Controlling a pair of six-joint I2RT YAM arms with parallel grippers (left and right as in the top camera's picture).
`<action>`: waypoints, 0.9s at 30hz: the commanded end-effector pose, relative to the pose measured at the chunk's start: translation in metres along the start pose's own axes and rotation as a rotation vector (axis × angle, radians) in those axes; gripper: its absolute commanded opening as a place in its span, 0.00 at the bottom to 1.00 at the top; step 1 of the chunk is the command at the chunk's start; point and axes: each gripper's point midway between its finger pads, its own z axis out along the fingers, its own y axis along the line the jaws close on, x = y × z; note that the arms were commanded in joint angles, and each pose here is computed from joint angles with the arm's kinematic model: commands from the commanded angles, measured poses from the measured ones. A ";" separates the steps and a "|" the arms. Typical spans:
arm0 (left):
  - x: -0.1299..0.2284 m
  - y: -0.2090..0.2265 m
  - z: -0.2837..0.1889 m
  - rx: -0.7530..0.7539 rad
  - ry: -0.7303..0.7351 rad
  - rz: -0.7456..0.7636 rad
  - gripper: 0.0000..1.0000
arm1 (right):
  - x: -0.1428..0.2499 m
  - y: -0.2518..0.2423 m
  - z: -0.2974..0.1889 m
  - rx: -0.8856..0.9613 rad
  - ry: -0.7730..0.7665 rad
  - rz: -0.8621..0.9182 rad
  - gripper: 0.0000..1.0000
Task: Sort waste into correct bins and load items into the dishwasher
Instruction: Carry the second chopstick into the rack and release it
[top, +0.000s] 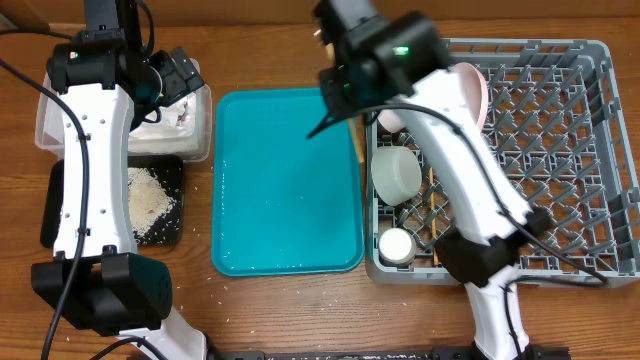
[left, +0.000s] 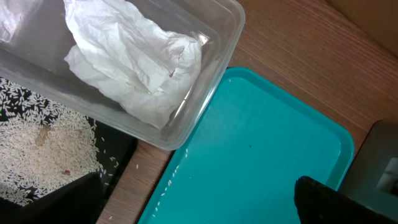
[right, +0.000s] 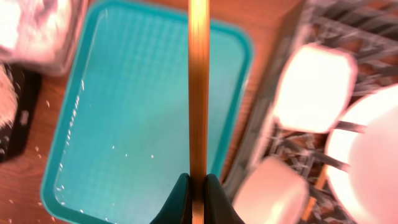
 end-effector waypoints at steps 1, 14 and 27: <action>-0.005 -0.002 -0.011 0.010 -0.032 0.024 1.00 | 0.009 -0.026 -0.018 0.054 -0.003 0.072 0.04; -0.005 -0.002 -0.011 0.010 -0.032 0.024 1.00 | 0.144 -0.126 0.032 0.385 0.418 0.268 0.07; -0.005 -0.002 -0.011 0.010 -0.032 0.024 1.00 | 0.148 -0.132 0.014 0.398 0.391 0.298 0.53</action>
